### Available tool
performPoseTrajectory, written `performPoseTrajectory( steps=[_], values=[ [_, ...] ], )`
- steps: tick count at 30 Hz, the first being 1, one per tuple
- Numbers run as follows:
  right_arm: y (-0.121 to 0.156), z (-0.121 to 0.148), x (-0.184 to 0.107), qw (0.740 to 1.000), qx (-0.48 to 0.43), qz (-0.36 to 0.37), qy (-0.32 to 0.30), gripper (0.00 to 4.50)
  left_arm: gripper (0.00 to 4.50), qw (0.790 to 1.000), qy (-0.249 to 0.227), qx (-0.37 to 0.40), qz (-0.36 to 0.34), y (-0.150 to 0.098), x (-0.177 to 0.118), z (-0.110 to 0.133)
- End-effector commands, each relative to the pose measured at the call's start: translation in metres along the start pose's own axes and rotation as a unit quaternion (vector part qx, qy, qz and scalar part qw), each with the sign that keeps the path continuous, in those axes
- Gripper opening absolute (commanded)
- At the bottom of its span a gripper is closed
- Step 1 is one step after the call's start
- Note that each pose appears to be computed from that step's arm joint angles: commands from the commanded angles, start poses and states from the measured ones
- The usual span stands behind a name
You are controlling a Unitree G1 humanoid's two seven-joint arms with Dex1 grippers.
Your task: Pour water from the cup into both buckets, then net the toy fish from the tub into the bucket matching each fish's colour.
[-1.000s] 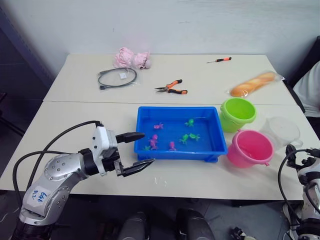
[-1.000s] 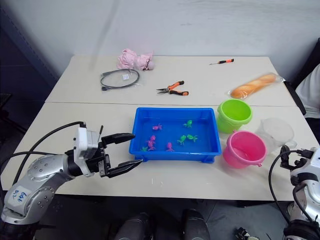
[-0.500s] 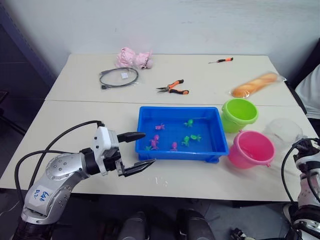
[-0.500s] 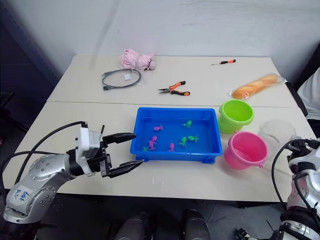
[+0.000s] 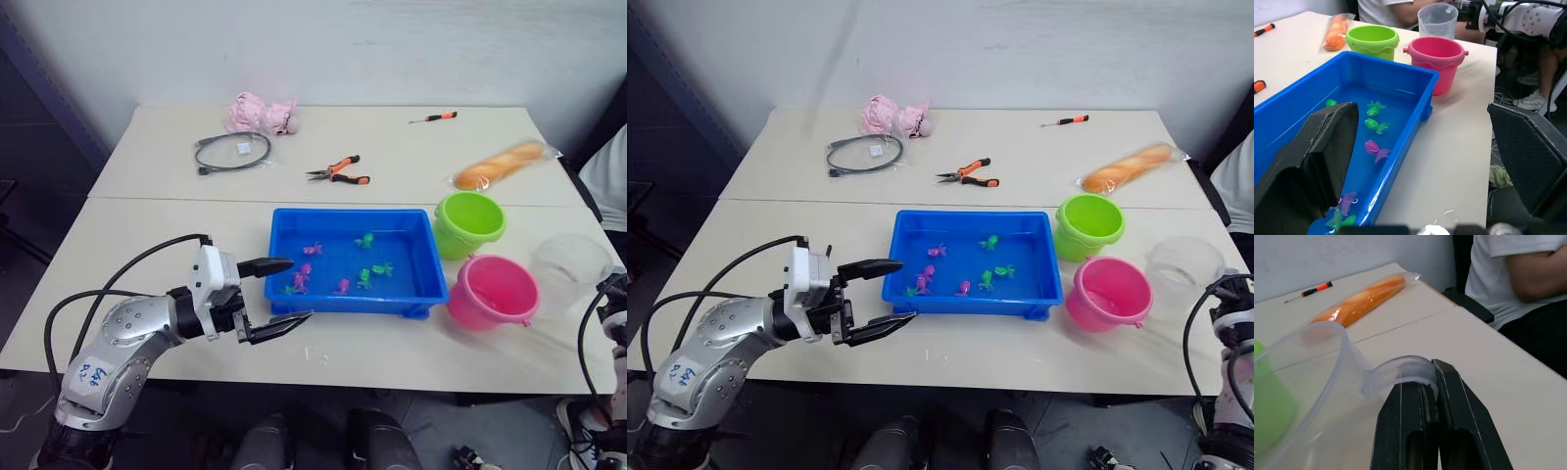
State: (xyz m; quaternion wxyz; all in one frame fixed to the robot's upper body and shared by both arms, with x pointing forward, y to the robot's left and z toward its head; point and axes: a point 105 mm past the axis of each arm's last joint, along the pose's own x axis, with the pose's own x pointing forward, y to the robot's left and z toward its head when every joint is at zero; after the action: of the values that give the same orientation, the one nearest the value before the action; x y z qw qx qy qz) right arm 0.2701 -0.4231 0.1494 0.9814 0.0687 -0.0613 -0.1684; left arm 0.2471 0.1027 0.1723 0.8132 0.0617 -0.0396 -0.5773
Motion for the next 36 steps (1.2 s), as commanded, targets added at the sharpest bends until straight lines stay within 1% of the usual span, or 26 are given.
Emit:
performPoseTrajectory(
  steps=[1,3,6,11,13,14,20,22,27,30,36],
  values=[
    [0.008,0.054,-0.008,0.995,-0.087,0.032,-0.047,0.02,4.50,1.000,-0.009,0.015,-0.014,0.001,0.003,0.004],
    [0.006,0.068,-0.012,0.995,-0.078,0.013,-0.065,0.02,4.50,1.000,-0.013,0.013,-0.020,0.001,0.006,0.003],
    [0.014,0.083,-0.018,0.989,-0.123,0.023,-0.077,0.02,4.50,0.999,-0.019,0.011,-0.031,0.001,0.010,0.002],
    [0.029,0.091,-0.028,0.971,-0.217,0.051,-0.084,0.02,4.50,0.999,-0.025,0.009,-0.041,0.002,0.015,0.002],
    [0.032,0.093,-0.030,0.963,-0.248,0.052,-0.090,0.02,4.50,0.998,-0.027,0.007,-0.049,0.001,0.017,0.001],
    [0.036,0.094,-0.030,0.955,-0.276,0.062,-0.093,0.02,4.50,0.998,-0.029,0.007,-0.052,0.001,0.019,0.001],
    [0.060,0.085,-0.034,0.912,-0.380,0.117,-0.101,0.02,4.50,0.997,-0.037,0.006,-0.062,0.000,0.025,0.003],
    [0.062,0.083,-0.034,0.910,-0.382,0.119,-0.106,0.02,4.50,0.997,-0.037,0.006,-0.063,-0.001,0.026,0.003],
    [0.073,0.075,-0.035,0.888,-0.422,0.144,-0.112,0.02,4.50,0.997,-0.037,0.006,-0.062,0.000,0.026,0.003],
    [0.077,0.077,-0.036,0.874,-0.445,0.151,-0.125,0.02,4.50,0.998,-0.037,0.006,-0.060,0.001,0.025,0.003],
    [0.078,0.076,-0.037,0.857,-0.472,0.158,-0.134,0.02,4.50,0.998,-0.035,0.007,-0.058,0.000,0.024,0.003]
  ],
)
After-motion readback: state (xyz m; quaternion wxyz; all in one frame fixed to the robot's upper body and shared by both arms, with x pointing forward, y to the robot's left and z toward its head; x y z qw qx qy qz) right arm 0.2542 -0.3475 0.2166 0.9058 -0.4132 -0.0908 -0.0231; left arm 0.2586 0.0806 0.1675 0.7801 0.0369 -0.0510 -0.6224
